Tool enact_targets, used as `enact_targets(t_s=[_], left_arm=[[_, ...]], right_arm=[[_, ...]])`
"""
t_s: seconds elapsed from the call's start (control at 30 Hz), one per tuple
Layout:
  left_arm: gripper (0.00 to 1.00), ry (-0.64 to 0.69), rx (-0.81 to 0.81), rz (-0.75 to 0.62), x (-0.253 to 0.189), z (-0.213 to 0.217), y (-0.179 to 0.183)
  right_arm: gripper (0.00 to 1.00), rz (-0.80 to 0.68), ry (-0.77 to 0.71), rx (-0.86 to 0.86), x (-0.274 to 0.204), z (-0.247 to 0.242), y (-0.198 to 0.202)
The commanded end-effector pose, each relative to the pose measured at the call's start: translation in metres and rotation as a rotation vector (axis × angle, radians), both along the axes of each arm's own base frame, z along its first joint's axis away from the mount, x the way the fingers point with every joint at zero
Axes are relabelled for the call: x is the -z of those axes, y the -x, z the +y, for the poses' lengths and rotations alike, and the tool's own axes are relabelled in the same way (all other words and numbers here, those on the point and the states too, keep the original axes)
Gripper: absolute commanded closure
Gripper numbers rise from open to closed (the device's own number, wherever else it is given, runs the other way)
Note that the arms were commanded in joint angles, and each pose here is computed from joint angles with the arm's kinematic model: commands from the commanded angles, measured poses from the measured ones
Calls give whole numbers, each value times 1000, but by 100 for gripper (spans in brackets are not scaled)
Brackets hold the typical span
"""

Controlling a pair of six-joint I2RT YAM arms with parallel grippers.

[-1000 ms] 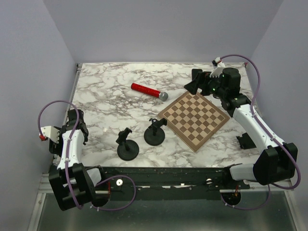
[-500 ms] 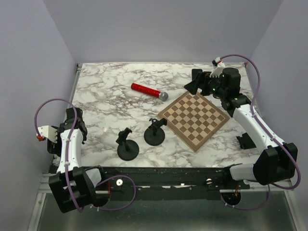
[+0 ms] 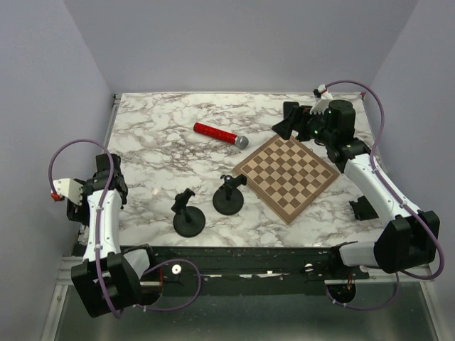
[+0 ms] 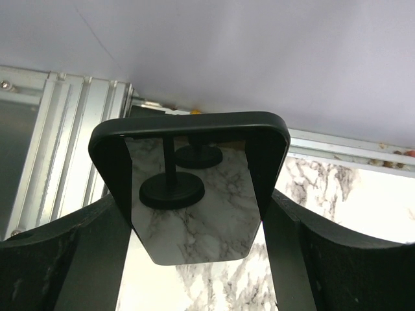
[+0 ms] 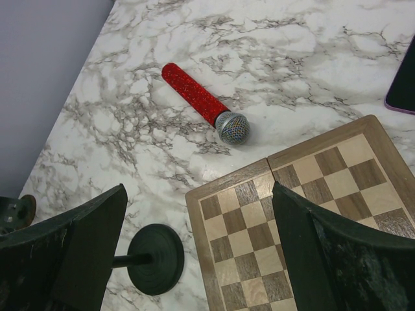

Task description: Remove the phone from the phone stand

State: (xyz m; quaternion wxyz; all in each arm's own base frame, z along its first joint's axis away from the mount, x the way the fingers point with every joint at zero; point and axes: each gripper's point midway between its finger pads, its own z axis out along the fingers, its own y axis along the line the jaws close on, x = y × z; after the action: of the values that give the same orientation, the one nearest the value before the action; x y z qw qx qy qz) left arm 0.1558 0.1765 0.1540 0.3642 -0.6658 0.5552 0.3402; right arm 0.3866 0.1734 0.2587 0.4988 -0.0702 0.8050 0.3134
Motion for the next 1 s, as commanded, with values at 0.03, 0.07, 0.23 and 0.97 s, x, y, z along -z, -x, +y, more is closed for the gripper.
enact_targets(t_s=[0.03,0.07,0.23,0.97], left_arm=[[94,-97,152,-73,-59,-1,-27],[100,-110,199,-97,-70,-3,-35],[100,-171,539,-319,-132,-33,-91],[100,-229,2021,-916,-268,-283,-181]], right_arm=[[0,-27,26,28,-2,-4,-1],[0,-28,30,35,-2,-6,-2],[0,-33,50,82,-2,-14,-5],[5,120,-36,-64,-10,52,-5]])
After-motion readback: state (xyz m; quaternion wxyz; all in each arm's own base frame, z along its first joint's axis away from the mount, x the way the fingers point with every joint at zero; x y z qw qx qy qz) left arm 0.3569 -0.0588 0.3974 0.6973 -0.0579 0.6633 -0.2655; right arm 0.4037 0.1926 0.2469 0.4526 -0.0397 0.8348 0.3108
